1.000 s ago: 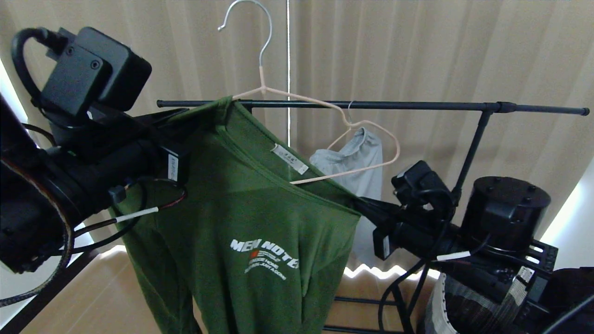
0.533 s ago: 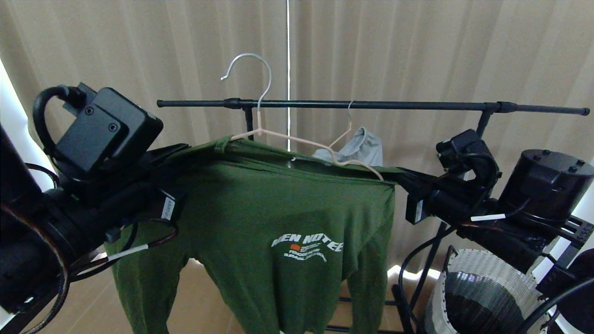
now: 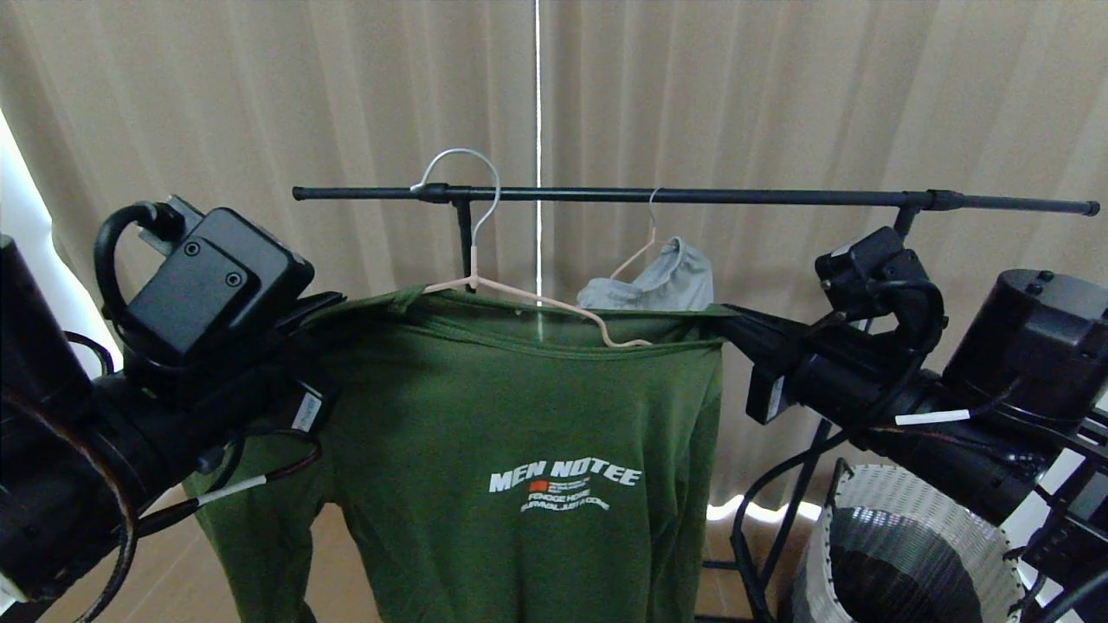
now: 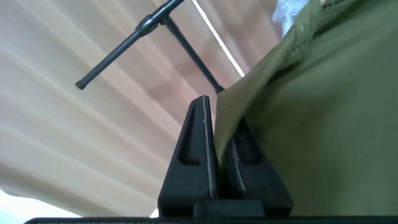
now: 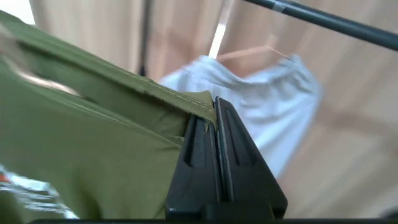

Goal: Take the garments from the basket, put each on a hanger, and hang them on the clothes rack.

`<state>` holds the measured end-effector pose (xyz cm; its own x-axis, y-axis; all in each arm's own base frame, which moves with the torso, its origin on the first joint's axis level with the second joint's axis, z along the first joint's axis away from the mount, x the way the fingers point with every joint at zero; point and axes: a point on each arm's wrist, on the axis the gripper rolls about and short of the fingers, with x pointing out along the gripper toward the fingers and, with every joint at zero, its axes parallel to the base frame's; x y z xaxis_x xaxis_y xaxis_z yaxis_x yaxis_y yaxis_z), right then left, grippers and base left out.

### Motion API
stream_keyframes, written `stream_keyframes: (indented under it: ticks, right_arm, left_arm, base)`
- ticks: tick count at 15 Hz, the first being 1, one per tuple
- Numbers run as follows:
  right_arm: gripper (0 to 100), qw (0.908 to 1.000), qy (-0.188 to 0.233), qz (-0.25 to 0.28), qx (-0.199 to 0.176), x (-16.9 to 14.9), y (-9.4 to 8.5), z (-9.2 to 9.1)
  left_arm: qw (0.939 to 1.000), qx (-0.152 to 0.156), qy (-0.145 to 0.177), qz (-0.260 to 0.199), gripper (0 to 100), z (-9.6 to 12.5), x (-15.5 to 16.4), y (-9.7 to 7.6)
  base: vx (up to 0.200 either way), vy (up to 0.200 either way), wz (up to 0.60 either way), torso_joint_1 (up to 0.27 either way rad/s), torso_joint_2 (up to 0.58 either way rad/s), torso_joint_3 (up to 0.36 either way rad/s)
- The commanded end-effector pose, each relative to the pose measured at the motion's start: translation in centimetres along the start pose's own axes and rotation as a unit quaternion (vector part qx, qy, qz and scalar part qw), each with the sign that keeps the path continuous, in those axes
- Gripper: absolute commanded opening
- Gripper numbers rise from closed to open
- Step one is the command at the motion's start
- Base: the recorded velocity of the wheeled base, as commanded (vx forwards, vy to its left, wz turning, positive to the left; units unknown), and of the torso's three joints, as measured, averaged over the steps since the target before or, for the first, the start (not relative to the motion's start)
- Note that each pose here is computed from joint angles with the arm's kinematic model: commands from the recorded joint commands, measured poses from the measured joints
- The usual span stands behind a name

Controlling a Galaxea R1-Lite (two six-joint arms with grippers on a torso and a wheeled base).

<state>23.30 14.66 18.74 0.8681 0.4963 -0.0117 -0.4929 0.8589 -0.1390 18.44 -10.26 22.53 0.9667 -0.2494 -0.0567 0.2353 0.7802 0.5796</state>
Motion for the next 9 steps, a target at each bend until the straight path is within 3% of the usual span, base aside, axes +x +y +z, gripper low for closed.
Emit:
stream_keyframes:
  ticks: [1,4,9]
  right_arm:
    - [100,0.9995,-0.01,0.029,0.0,-0.2,1.6,0.6]
    - [100,0.9994,-0.009,0.033,0.0,-0.2,1.7,0.6]
    - [100,0.9974,-0.022,0.068,0.0,0.2,2.5,1.0]
  left_arm:
    - [1.0,-0.003,0.001,0.005,0,0.2,0.4,0.1]
    - [0.9997,-0.006,0.006,0.023,0,0.2,0.6,0.7]
    - [0.9979,-0.057,-0.002,0.029,0,0.8,1.0,0.9]
  base:
    - [0.0,0.0,0.0,0.0,0.0,0.0]
    - [0.0,0.0,0.0,0.0,0.0,0.0]
    - [0.0,0.0,0.0,0.0,0.0,0.0]
